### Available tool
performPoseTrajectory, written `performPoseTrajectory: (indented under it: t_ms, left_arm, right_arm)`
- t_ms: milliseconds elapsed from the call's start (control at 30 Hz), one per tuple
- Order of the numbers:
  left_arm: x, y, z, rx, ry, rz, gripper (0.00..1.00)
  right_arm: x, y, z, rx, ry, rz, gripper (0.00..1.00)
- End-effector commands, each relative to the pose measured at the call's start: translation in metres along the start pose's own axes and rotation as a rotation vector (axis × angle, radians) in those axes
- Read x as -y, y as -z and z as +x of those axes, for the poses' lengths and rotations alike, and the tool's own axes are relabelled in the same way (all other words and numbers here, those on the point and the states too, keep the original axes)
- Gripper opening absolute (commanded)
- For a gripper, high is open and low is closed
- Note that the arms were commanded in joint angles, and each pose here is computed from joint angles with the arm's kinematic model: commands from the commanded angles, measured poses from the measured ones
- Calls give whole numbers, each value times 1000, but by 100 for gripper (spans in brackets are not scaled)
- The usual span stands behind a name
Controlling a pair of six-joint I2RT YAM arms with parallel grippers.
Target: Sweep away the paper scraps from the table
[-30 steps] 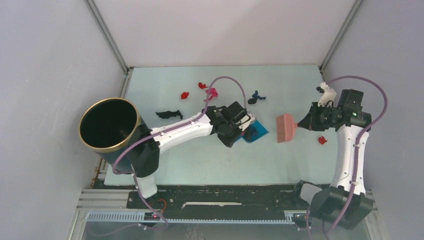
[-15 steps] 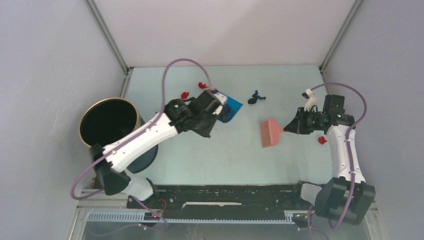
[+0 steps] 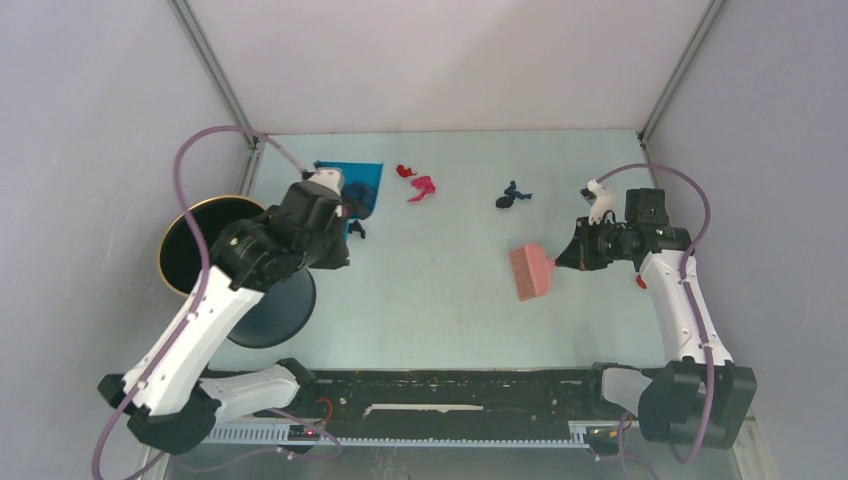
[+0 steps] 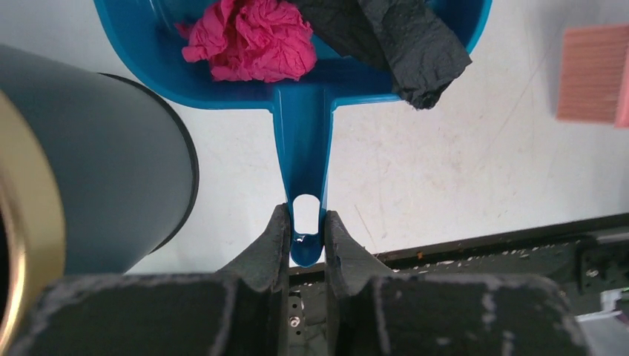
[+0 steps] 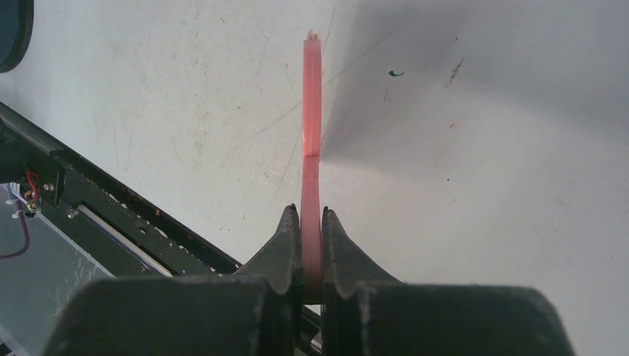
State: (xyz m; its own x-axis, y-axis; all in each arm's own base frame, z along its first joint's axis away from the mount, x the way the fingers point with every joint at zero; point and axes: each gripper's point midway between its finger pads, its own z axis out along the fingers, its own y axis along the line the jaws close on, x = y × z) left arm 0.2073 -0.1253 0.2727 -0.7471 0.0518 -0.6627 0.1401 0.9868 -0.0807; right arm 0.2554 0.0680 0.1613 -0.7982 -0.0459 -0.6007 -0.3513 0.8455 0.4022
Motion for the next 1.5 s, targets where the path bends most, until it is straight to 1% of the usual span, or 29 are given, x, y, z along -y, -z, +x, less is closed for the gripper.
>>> performPoseTrajectory:
  t_ms: [0, 233, 433, 500, 667, 733, 800, 967, 1100, 1267, 1467]
  left_arm:
    - [-19, 22, -15, 118, 150, -7, 0]
    - [-48, 49, -41, 329, 391, 13, 0]
    - [-61, 61, -55, 452, 566, 66, 0]
    - [-61, 60, -60, 476, 622, 106, 0]
    - [-52, 55, -72, 518, 807, 289, 0]
    - [-61, 52, -76, 561, 902, 307, 0]
    - [-66, 48, -81, 589, 966, 332, 0]
    - [-80, 59, -95, 727, 1113, 387, 0]
    - [-85, 73, -105, 828, 1190, 463, 0]
    - [-88, 82, -111, 871, 1287, 528, 0]
    - [-94, 76, -107, 894, 1465, 647, 0]
  right_arm:
    - [0, 1, -7, 26, 28, 14, 0]
    - [1, -1, -5, 16, 28, 16, 0]
    - [2, -2, -3, 9, 22, 17, 0]
    - [2, -2, -2, 9, 22, 18, 0]
    - [2, -2, -1, 4, 18, 16, 0]
    - [2, -2, 0, 3, 21, 14, 0]
    - [2, -2, -1, 3, 22, 15, 0]
    - [4, -4, 1, -9, 21, 15, 0]
    - [4, -4, 2, -11, 22, 15, 0]
    - [4, -4, 3, -18, 18, 11, 0]
    - [4, -4, 4, -20, 19, 13, 0]
